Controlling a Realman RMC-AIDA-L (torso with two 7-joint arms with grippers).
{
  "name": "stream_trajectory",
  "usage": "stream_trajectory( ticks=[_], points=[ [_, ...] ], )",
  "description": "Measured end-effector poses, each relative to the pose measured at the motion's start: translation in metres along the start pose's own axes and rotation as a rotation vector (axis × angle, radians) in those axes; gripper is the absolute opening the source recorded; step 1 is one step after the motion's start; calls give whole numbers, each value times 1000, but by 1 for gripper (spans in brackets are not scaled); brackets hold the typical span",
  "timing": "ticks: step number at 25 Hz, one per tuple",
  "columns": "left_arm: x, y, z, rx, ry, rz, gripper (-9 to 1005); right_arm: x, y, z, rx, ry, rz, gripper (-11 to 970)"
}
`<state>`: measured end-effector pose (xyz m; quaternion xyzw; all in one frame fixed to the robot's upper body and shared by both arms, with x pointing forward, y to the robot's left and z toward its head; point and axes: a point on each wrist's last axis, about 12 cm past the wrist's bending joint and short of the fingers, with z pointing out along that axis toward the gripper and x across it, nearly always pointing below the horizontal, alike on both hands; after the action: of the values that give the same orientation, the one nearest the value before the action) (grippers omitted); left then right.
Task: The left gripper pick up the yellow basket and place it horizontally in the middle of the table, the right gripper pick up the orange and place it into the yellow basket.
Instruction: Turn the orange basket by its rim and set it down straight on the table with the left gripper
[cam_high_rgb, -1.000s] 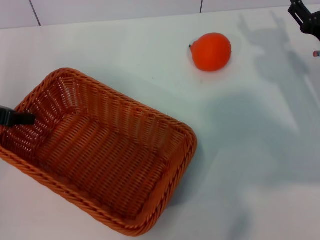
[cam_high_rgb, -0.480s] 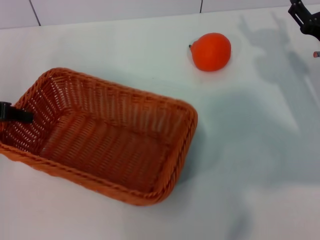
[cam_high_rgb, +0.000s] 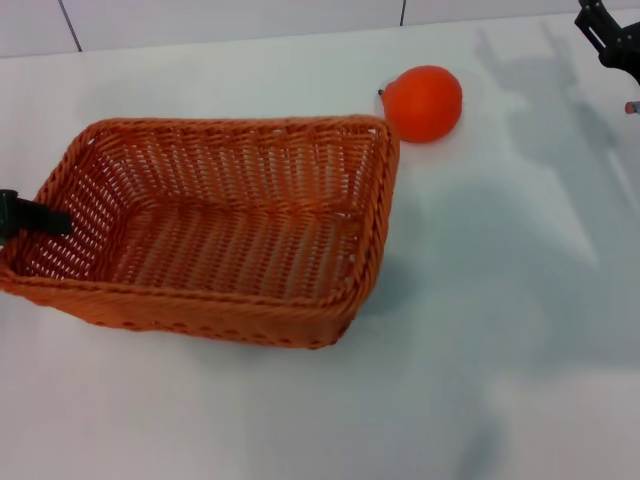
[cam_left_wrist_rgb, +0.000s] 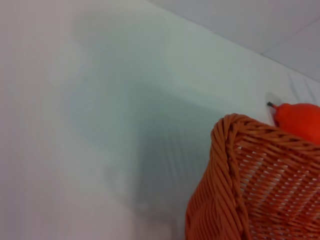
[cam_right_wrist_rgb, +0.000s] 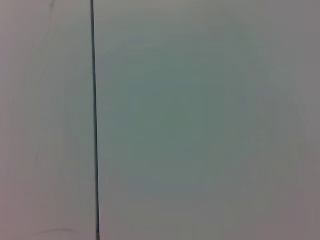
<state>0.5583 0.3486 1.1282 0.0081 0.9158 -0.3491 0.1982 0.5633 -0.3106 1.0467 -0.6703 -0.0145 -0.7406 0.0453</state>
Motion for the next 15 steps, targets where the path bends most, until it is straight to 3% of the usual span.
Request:
stream_trajectory(
  ticks=[15],
  points=[
    [16,13,-3,-72,-151,-87,151,-1,0,0,-2,-6,0,945]
  ],
)
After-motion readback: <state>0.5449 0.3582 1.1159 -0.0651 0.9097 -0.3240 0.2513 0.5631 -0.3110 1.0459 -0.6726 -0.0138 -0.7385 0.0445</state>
